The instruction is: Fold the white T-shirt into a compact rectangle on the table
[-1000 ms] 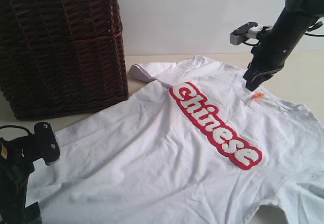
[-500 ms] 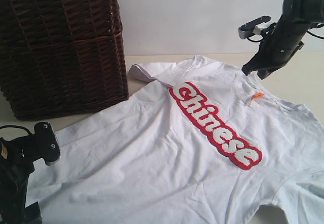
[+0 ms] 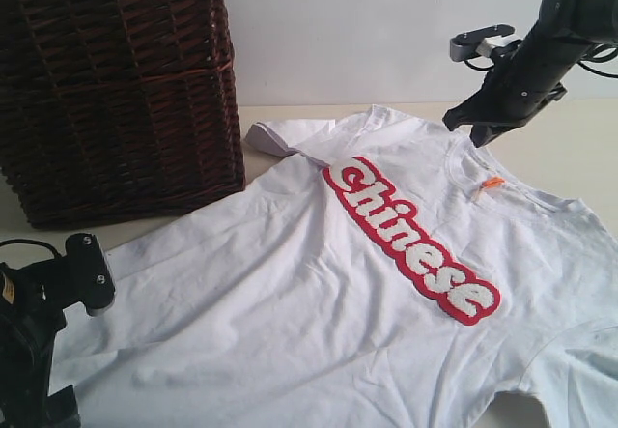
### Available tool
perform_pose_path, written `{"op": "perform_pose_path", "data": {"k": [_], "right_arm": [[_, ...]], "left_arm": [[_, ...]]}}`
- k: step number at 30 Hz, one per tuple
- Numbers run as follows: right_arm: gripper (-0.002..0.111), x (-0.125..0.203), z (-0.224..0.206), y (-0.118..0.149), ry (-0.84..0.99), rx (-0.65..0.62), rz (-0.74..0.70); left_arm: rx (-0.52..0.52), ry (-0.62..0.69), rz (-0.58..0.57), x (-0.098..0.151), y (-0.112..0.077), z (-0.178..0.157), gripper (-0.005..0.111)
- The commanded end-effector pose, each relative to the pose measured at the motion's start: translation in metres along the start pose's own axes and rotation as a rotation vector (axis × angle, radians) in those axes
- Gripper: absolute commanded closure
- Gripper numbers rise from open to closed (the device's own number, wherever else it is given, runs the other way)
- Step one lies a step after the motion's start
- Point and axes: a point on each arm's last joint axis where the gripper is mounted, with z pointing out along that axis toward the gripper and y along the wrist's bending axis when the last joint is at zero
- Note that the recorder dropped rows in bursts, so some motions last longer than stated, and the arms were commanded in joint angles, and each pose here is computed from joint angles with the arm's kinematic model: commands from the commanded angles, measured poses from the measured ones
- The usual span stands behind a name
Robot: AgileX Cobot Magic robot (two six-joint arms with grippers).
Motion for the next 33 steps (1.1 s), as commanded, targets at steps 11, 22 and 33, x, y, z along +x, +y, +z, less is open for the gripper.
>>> {"op": "perform_pose_path", "data": {"k": [11, 22, 33], "right_arm": [[0.108, -0.004, -0.007, 0.002, -0.022, -0.005, -0.108], [0.108, -0.003, -0.007, 0.002, -0.011, -0.014, -0.105], [0.108, 0.013, 0.012, 0.003, 0.125, -0.04, -0.122]], "left_arm": [[-0.015, 0.085, 0.017, -0.007, 0.016, -0.015, 0.002], [-0.034, 0.005, 0.023, -0.017, 0.02, -0.024, 0.002], [0.007, -0.077, -0.002, -0.025, 0.017, -0.025, 0.002]]}}
